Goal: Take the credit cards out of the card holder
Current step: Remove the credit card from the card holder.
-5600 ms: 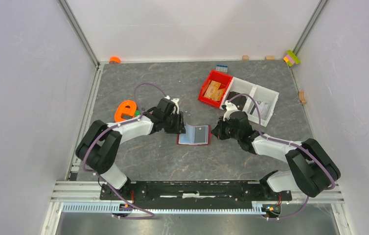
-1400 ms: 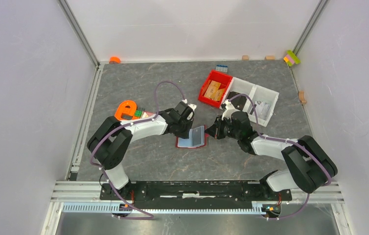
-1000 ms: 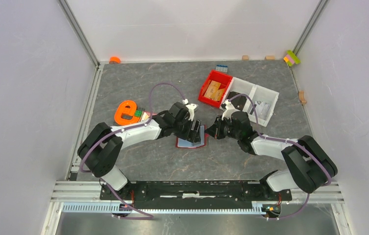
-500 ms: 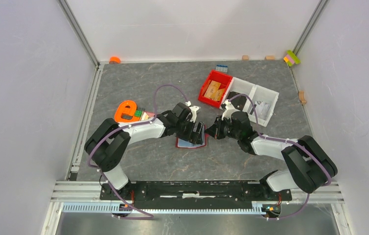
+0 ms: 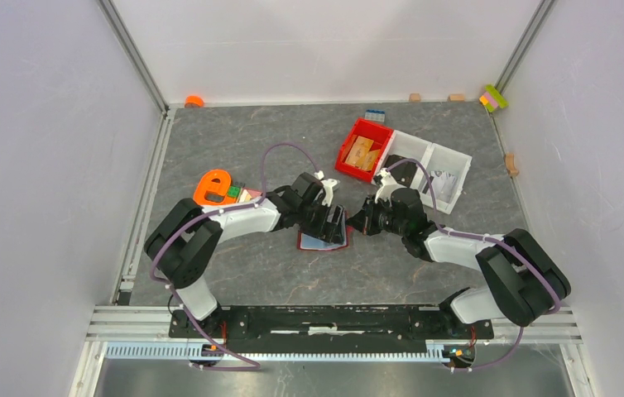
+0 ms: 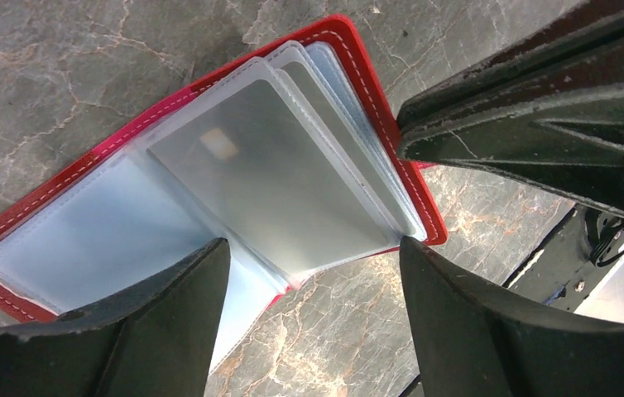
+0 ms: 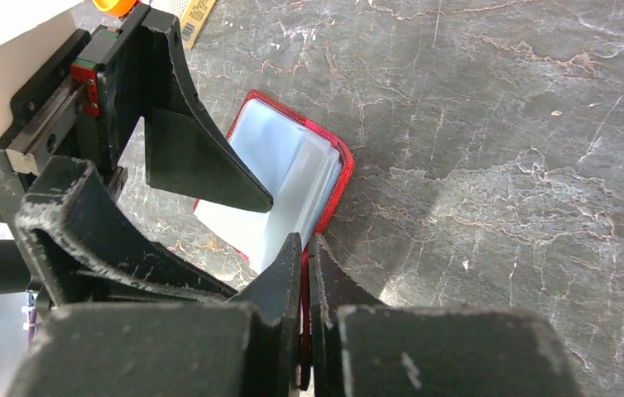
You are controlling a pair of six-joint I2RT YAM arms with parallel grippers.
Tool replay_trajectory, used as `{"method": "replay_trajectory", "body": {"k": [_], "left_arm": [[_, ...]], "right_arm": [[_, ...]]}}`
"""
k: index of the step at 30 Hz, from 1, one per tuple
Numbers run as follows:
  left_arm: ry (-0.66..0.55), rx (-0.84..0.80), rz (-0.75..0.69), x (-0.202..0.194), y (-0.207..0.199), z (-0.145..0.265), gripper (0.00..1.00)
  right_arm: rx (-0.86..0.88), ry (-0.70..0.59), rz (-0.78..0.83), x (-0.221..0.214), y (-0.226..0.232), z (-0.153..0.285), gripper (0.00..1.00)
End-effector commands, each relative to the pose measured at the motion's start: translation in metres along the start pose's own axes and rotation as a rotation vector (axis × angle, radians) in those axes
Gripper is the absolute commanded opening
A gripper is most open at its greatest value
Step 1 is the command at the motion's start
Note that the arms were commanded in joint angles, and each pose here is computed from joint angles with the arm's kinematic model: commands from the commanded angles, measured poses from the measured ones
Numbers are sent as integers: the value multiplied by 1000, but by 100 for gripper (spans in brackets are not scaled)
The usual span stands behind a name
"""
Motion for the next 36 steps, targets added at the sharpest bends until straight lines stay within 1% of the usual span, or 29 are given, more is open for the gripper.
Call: {"method": "replay_trajectory", "body": {"k": [1,6,9,13,21,23,25,27,31,33,35,36], "left_arm": [[-15,64,35,11,3,-3,77],[-26,126,53,11,9,0,60],[-56,158,57,11,11,7,50],[-89,201,68,12,16,17,45],[-6,259,79,10,25,6,40],[15,270,83,9,27,3,40],[32,294,84,9,29,0,43],[47,312,83,9,31,-3,45],[52,317,84,9,32,-4,47],[32,311,83,10,31,-1,53],[11,309,82,10,29,3,64],[5,305,81,10,29,4,69]], "right_arm": [[51,-35,26,5,7,2,0],[49,-35,27,5,6,2,0],[48,-38,28,6,7,2,0],[48,-38,30,6,7,3,0],[60,-37,30,7,8,3,0],[62,-34,28,6,8,3,1],[47,-26,28,6,7,2,9],[17,-13,22,4,4,0,14],[11,18,5,0,1,-4,15],[17,26,1,-1,1,-6,14],[21,27,-4,-1,1,-6,10],[25,26,-4,-1,1,-6,7]]}}
Point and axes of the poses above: each gripper's point midway between its finger pads, its own z axis back along the fingers, its own y axis along the line the jaws close on, x = y × z, the point moved 10 cm from there along z, back along the fingers, and after that the axes turned 1 degree about -z, right-handed, at the moved point
